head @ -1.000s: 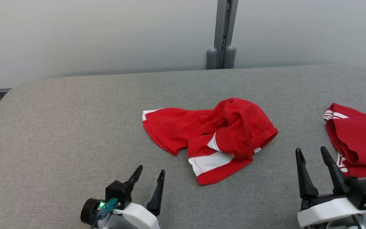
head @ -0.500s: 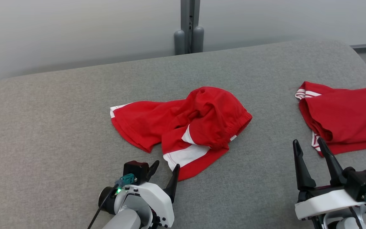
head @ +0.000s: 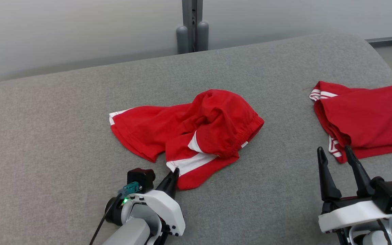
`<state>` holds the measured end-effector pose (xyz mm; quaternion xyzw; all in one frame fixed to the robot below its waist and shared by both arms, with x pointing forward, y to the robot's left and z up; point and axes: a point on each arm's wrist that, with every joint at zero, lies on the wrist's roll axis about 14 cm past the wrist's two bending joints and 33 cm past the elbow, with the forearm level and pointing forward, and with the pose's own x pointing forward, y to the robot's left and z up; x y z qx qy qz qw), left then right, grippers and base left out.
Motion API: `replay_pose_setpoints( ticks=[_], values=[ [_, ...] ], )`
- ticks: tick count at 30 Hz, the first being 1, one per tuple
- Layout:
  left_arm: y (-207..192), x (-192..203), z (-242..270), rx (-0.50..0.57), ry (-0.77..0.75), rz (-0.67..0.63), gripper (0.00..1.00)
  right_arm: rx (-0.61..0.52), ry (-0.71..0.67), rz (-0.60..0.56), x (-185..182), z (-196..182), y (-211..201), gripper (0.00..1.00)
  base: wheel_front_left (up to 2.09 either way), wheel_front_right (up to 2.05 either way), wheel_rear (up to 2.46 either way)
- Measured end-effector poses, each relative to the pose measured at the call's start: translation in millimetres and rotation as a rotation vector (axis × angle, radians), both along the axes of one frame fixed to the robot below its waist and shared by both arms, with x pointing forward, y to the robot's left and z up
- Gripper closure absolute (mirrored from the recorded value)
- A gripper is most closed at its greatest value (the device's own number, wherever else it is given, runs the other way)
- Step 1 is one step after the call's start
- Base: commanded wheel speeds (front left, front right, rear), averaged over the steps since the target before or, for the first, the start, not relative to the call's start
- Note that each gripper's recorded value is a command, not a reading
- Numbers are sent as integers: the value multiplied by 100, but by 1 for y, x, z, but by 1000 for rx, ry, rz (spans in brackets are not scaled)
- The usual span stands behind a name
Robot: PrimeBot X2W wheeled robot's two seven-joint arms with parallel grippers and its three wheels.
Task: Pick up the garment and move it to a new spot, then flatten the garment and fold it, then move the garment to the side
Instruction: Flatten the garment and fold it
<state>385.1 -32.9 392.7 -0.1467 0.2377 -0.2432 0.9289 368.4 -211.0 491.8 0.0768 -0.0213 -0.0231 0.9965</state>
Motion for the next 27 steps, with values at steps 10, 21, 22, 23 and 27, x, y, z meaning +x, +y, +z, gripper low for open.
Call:
replay_pose_setpoints(
  ticks=[10, 21, 22, 23, 27],
  values=[
    [54, 28, 39, 4, -150, 171, 100, 2, -3, 87, 10, 0, 29, 0, 0, 0, 0],
    [144, 7, 40, 97, -201, 368, 100, 11, 8, 174, 10, -4, 58, 0, 0, 0, 0],
    [155, 2, 35, 114, -187, 393, 100, 12, 18, 182, 9, -7, 61, 0, 0, 0, 0],
    [160, 1, 33, 120, -182, 404, 100, 11, 25, 186, 8, -9, 62, 0, 0, 0, 0],
    [167, -1, 28, 137, -163, 415, 100, 10, 48, 193, 6, -16, 64, 0, 0, 0, 0]
  ],
)
